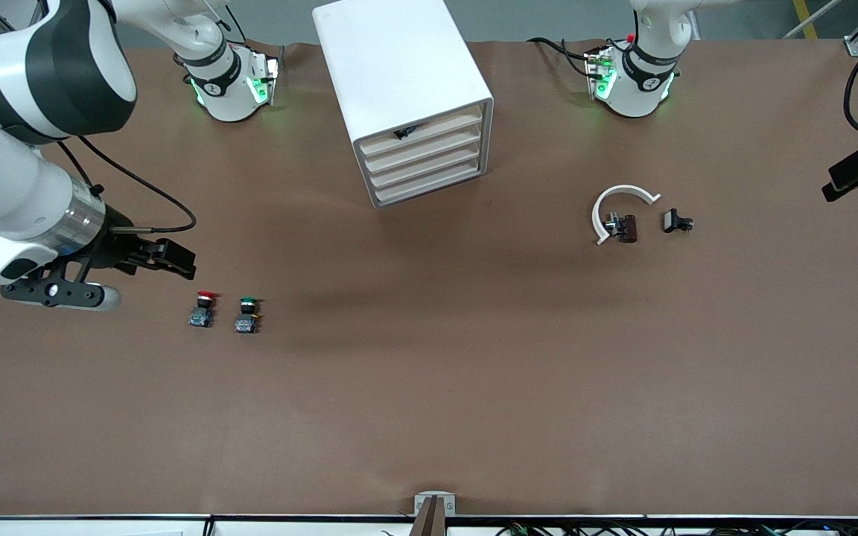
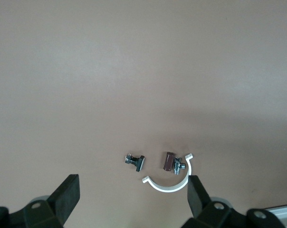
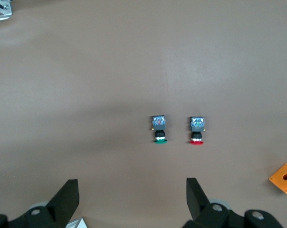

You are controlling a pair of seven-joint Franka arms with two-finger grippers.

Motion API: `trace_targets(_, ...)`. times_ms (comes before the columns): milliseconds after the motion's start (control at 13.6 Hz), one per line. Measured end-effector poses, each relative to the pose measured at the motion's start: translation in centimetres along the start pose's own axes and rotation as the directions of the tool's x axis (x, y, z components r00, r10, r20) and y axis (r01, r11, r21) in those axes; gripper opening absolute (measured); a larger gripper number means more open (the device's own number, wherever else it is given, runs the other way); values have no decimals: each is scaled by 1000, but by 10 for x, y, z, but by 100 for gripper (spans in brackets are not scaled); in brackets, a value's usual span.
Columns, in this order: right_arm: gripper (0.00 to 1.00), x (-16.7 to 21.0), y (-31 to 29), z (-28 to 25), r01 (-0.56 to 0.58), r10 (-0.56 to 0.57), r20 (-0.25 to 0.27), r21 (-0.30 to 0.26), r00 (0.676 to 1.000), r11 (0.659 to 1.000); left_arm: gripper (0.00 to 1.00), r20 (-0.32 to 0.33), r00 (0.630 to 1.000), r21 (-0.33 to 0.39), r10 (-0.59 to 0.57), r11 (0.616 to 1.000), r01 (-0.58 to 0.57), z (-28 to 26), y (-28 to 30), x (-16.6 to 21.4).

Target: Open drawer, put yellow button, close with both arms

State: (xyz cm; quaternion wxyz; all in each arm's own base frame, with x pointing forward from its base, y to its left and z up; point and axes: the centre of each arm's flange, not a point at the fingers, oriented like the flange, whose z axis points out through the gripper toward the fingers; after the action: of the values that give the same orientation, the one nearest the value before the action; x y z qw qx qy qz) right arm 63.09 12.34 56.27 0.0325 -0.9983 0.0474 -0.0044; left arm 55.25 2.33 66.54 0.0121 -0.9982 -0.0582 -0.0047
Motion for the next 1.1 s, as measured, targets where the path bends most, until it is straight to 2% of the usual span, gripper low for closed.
trace_targets(220,100,5,4,-4,18,-17,-40,10,999,1000,100,7,1000,2,13,1000,-13,0,1,-5)
trace_targets(440,100,5,0,-4,25,-24,-42,12,999,1000,100,13,1000,-47,21,999,-20,1,6,-5)
trace_targets(807,100,6,4,-3,26,-25,-40,10,999,1000,100,2,1000,-52,21,998,-21,-6,6,-10)
trace_targets(1101,100,7,9,-3,71,-70,-39,7,997,997,100,13,1000,-51,25,998,-24,-7,7,-24)
